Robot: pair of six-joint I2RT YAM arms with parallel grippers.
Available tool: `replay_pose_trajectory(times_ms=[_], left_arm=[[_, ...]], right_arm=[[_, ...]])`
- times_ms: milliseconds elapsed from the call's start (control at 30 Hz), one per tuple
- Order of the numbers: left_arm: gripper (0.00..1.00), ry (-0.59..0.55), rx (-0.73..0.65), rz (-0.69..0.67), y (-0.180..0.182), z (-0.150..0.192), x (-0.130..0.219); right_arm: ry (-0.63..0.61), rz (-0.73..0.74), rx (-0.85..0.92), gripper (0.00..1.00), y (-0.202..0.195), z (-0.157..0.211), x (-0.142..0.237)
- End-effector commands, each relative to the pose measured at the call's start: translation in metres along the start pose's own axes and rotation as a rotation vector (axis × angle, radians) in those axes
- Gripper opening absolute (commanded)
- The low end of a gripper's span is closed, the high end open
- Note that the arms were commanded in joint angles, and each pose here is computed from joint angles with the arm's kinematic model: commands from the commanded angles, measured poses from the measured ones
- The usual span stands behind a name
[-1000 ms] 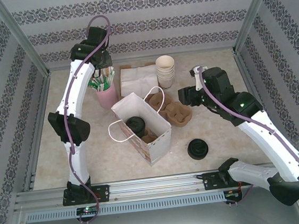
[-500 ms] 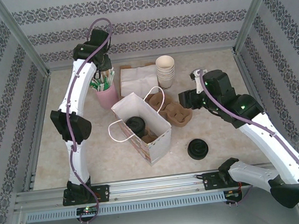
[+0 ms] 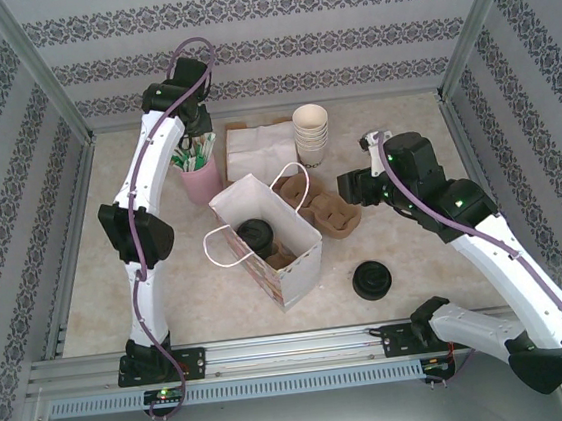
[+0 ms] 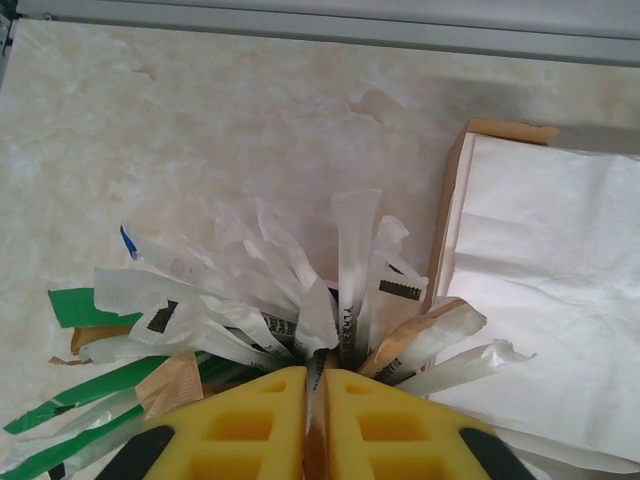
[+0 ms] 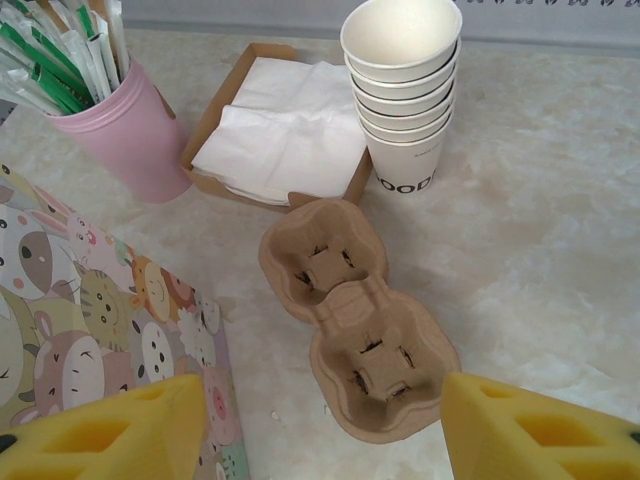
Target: Pack the takeout coffee
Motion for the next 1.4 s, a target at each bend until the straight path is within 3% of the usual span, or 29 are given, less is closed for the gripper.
replay_pose_trajectory(times_ms=[0,133,267,533,700,867,967,1133,1367], left_arm=[[0.06,0.013,0.011,-0.002,0.005,0.000,0.003],[0.00,-0.029,0.001,0.003,0.007,-0.010,0.016],[0.00,-0.127,-0.012,0.004,0.019,-0.029,0.055],[0.00,-0.377,-0.111,0.111,0.045,-0.038,0.185],[0.00,-0.549,-0.073,0.287,0.064,-0.017,0.281],[0.00,-0.669,-0.021,0.507,0.076,0.021,0.347],[0.00,-0.677,0.014,0.641,0.080,0.051,0.368],[0.00,-0.600,0.016,0.826,0.075,0.097,0.379],[0.00,-0.552,0.013,1.046,0.066,0.125,0.403]], right_arm=[[-0.016,-0.009,0.005,0.64,-0.001,-0.001,0.004],[-0.020,-0.009,0.004,0.64,-0.001,-0.001,0.005],[-0.025,-0.007,0.007,0.64,-0.002,-0.002,0.007],[-0.049,0.018,0.023,0.64,-0.005,-0.007,0.014],[-0.070,0.033,0.029,0.65,-0.007,-0.011,0.017],[-0.100,0.029,0.008,0.65,-0.007,-0.016,0.020],[-0.111,0.033,-0.007,0.65,-0.008,-0.016,0.022],[-0.119,0.041,-0.036,0.65,-0.010,-0.015,0.025],[-0.107,0.049,-0.072,0.64,-0.012,-0.011,0.023]])
Point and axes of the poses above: each hand's point on the last joint's axis, 136 mm out from that joint toward the fingers, its own x axis back along the fingers, its own y axis along the line the jaws close on, z = x × y, the point moved 3 cm from there along x, back along the fingers, and after that the axes turned 1 degree about -x, right-handed, at the moved point
